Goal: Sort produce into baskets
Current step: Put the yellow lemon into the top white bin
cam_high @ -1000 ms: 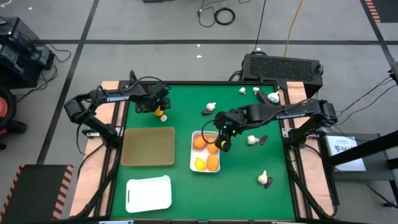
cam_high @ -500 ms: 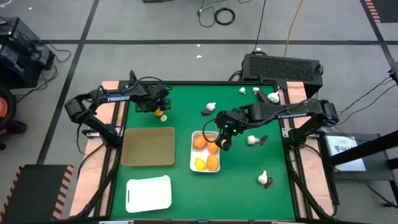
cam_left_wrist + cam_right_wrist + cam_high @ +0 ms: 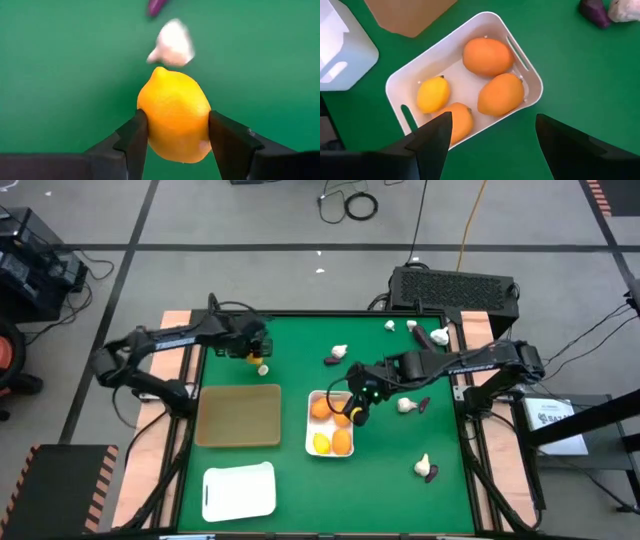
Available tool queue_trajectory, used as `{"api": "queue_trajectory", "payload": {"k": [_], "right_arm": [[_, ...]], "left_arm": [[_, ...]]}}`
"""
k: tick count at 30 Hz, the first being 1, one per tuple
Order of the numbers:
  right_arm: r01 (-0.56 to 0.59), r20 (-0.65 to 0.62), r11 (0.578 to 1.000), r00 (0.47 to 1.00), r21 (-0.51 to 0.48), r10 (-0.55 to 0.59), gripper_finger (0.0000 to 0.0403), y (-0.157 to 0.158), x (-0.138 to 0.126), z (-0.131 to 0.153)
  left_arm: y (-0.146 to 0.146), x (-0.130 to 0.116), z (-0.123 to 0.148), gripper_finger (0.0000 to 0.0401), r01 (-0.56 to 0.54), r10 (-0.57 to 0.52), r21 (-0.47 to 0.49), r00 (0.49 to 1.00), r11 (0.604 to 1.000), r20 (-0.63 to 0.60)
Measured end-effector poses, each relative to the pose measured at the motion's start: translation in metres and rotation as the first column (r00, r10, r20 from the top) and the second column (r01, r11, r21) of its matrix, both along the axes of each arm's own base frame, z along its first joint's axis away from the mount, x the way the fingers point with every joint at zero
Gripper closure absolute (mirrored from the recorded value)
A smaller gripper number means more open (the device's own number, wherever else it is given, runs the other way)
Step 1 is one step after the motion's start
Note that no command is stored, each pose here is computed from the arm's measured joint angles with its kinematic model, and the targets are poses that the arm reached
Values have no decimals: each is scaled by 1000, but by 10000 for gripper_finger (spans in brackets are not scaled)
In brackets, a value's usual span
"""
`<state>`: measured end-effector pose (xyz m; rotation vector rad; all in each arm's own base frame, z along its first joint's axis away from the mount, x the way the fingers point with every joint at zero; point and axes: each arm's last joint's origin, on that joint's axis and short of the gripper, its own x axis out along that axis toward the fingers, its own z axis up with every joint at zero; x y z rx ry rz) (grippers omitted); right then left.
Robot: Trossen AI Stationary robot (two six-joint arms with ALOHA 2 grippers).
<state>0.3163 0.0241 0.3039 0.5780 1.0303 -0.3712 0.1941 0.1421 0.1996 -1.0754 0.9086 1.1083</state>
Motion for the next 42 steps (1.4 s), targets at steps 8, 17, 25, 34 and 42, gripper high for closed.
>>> {"api": "queue_trajectory", "payload": {"k": [8, 17, 25, 34, 42], "right_arm": [[77, 43, 996, 996, 53, -79, 127, 2, 3, 2], [167, 53, 980, 983, 109, -173, 127, 16, 3, 3], [284, 28, 941, 955, 187, -294, 127, 34, -1, 2], [431, -3, 855, 893, 289, -449, 127, 64, -8, 2], [393, 43, 904, 914, 168, -404, 127, 94, -24, 0]], "left_arm": [[-31, 2, 52, 216, 252, -288, 148, 901, 956, 323], [-82, 49, 76, 216, 517, -641, 383, 556, 765, 529], [-112, 87, 57, 216, 630, -758, 449, 391, 634, 522], [-144, 105, 41, 216, 746, -860, 509, 165, 430, 484], [-179, 111, 30, 216, 783, -907, 523, 120, 337, 405]]}}
